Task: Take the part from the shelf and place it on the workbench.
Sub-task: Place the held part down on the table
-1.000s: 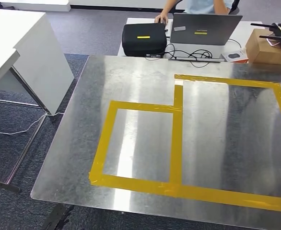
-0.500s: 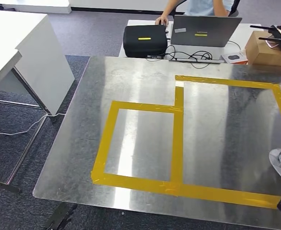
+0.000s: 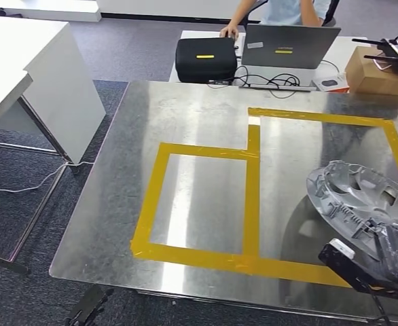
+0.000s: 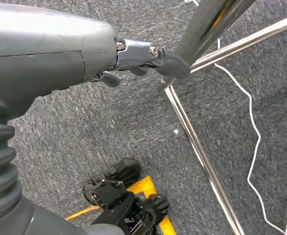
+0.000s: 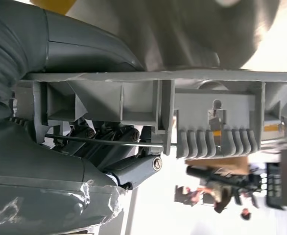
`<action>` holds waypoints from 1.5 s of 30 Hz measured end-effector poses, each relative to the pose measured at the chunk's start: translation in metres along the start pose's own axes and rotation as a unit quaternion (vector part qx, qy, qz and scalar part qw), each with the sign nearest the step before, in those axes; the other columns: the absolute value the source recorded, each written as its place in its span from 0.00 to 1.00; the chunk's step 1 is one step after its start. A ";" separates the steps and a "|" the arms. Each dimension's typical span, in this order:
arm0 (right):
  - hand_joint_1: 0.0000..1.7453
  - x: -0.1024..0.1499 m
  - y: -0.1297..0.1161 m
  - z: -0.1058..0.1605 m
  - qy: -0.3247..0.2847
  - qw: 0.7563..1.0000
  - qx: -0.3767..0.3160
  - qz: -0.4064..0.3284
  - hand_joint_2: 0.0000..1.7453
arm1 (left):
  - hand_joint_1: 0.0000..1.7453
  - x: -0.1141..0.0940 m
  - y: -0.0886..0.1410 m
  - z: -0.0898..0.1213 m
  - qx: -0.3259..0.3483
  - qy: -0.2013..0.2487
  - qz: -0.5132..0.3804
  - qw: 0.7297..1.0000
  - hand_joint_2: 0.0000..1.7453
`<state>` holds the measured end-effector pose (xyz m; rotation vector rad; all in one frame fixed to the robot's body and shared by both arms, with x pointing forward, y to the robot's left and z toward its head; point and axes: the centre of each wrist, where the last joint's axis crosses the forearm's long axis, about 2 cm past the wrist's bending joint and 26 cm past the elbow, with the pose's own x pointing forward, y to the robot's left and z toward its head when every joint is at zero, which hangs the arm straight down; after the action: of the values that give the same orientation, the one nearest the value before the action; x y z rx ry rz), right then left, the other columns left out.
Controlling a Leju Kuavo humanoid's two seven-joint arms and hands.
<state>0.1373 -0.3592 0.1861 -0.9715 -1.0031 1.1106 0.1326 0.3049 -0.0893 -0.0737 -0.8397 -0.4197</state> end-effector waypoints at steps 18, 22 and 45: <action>0.07 -0.006 0.027 -0.005 0.013 0.997 0.065 0.033 1.00 | 0.00 0.001 0.003 0.000 0.013 0.006 -0.024 1.000 0.50; 0.00 -0.008 0.033 0.002 0.028 0.996 0.072 0.040 0.75 | 0.00 0.000 0.003 0.000 0.008 0.005 -0.017 1.000 0.00; 0.00 0.024 0.014 0.028 -0.086 0.992 -0.051 -0.077 0.00 | 0.00 -0.006 0.003 0.004 0.025 0.009 0.019 0.999 0.00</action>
<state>0.1110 -0.3304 0.1829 -0.8732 -1.2646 1.0345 0.1272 0.3105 -0.0905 -0.0397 -0.8287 -0.3639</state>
